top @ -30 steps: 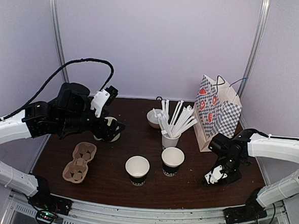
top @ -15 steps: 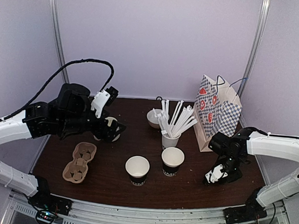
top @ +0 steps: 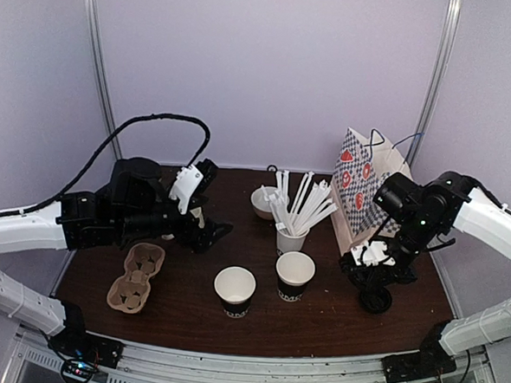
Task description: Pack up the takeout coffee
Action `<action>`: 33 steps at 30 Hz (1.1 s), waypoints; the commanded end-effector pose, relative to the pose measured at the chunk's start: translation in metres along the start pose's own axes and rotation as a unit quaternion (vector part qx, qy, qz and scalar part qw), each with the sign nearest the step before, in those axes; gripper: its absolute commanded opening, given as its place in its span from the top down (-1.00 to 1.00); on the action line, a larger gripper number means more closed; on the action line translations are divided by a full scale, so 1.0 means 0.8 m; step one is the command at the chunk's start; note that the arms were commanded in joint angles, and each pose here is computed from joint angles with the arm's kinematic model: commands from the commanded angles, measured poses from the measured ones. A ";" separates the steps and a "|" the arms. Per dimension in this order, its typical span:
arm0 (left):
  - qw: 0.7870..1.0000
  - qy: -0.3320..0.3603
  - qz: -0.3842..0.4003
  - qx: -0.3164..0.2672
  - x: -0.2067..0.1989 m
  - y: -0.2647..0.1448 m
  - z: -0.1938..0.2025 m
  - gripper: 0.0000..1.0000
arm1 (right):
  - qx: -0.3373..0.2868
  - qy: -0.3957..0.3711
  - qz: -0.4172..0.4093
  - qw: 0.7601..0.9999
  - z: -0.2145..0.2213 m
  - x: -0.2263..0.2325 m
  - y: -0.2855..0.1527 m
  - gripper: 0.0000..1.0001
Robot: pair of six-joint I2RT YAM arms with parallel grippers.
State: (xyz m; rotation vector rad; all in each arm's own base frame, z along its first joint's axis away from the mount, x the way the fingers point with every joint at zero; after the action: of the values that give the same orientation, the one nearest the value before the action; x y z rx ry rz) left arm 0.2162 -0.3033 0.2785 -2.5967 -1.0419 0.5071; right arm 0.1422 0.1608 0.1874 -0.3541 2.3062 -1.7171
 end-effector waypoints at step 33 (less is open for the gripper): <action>0.889 0.248 0.166 -0.348 -0.259 0.016 -0.059 -0.89 | -0.480 0.080 -0.096 0.868 -0.181 -0.015 -0.205 0.84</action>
State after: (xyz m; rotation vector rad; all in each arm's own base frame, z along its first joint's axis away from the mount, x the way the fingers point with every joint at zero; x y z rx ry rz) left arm 0.1105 -0.4670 0.3455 -3.2031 -0.6639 -0.5438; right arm 0.1137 0.2509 0.3723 -0.6134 3.1775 -0.6006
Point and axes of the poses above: each gripper's point midway between its finger pads, its own y axis out along the fingers, its own x axis along the line the jaws close on, z = x × y, the point moved 2 cm from there along -y, back along the fingers, and after that the axes turned 14 degrees about -y, right-handed, at the moved point
